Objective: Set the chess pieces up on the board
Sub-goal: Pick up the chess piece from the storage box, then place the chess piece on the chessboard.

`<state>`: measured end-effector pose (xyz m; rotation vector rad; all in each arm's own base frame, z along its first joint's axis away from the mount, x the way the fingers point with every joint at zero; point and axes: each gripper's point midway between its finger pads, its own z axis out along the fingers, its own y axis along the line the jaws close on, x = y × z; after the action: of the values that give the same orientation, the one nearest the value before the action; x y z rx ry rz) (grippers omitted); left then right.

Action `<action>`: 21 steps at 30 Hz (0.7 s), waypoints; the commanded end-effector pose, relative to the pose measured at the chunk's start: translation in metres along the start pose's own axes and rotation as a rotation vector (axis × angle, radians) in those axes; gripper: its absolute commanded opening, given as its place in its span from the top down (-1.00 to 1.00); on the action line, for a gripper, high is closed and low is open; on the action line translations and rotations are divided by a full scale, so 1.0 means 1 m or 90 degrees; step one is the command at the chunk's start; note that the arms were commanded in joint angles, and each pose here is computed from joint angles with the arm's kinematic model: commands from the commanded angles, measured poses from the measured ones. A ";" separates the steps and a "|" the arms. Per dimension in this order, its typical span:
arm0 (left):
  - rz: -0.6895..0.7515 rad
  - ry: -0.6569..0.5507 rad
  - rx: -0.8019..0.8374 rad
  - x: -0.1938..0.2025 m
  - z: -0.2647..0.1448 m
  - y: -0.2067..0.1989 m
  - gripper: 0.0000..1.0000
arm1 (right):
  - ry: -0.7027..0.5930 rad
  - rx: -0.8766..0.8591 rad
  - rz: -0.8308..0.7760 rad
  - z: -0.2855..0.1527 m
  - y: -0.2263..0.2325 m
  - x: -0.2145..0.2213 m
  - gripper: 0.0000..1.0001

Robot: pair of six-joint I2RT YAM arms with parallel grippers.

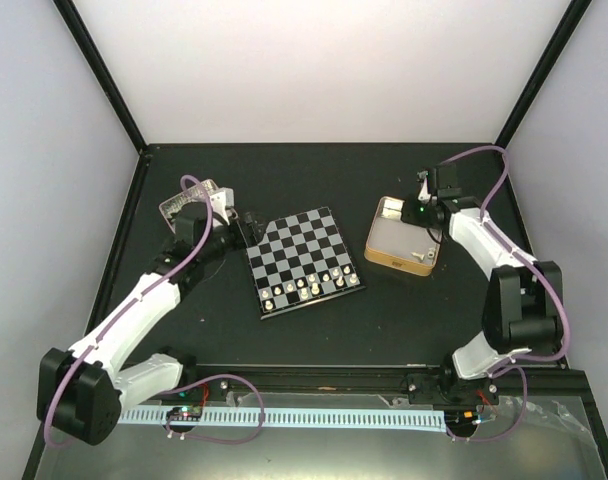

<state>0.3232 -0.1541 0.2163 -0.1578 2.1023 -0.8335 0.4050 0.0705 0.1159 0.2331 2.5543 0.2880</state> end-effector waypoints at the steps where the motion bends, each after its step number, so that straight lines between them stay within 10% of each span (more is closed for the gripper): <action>1: 0.024 0.036 0.115 -0.006 0.006 -0.039 -0.60 | -0.056 -0.162 -0.037 -0.018 0.048 -0.014 0.81; 13: -0.052 0.211 0.367 0.017 0.003 -0.107 -0.60 | -0.041 -0.653 -0.315 -0.119 0.218 0.062 0.77; 21: -0.043 0.279 0.426 0.030 -0.007 -0.121 -0.49 | 0.022 -0.722 -0.413 -0.134 0.259 0.102 0.76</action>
<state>0.2891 -0.2446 0.2460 0.2003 2.1397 -1.5801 0.2872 0.3058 0.2286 -0.8410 2.0350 1.3042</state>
